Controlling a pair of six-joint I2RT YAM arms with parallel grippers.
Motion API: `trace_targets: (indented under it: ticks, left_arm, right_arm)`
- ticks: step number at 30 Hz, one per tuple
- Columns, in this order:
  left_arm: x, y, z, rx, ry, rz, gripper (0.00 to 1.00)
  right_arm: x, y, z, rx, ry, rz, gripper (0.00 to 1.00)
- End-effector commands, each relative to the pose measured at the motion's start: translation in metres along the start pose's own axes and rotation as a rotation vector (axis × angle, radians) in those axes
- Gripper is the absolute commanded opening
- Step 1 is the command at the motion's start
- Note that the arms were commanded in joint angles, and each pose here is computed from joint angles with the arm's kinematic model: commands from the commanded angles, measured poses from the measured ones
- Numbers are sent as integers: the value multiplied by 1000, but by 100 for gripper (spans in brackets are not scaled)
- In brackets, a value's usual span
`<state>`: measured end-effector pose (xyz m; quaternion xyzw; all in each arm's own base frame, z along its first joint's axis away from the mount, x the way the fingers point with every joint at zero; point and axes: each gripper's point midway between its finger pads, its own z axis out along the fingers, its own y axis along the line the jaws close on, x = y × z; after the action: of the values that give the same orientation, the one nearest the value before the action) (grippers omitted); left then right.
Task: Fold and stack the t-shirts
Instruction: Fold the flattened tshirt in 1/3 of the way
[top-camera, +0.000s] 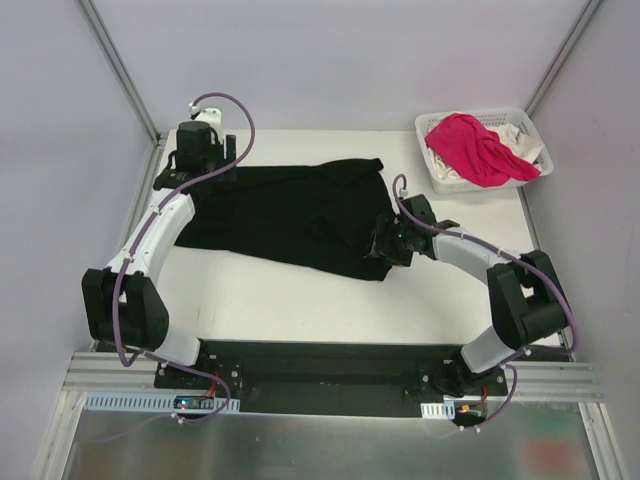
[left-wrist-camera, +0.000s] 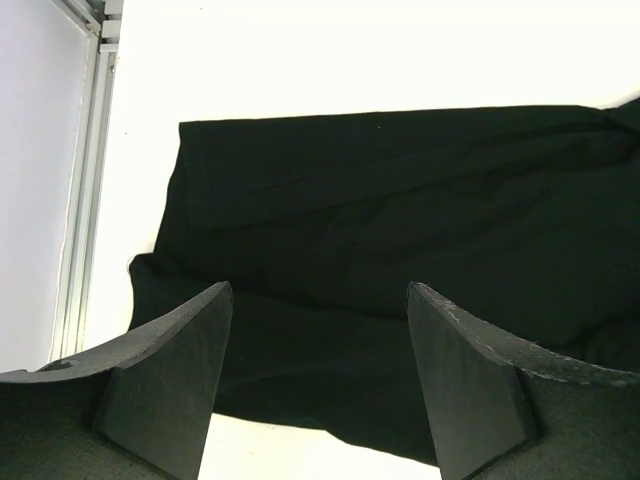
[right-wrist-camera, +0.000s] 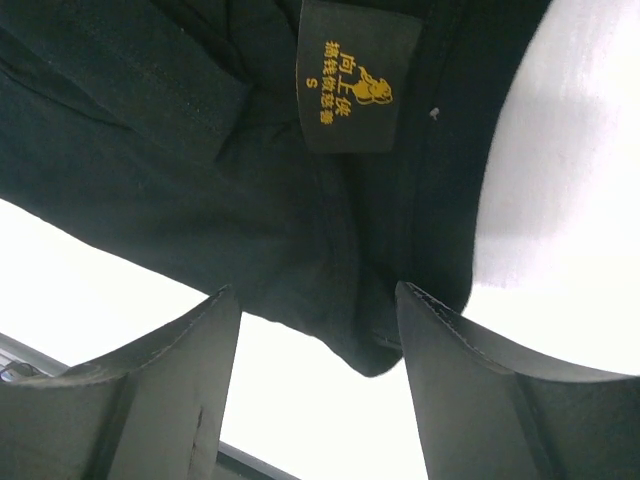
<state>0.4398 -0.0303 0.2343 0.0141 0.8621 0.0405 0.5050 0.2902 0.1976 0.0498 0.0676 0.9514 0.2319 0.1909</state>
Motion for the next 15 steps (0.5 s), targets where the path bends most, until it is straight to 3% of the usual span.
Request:
trace_targets:
  ticks: [1,6,15]
  left_arm:
    - [-14,-7,-2,25,-14,-28,70]
    - [-17,-7,0,24,-17,-22,70]
    - [-16,-6,2,20,-13,-2,70]
  right_arm:
    - [-9,25,8,-53,6,-7,66]
    - [-9,32,11,-57,11,-21,65]
    - [10,4,3,7,18,-3,65]
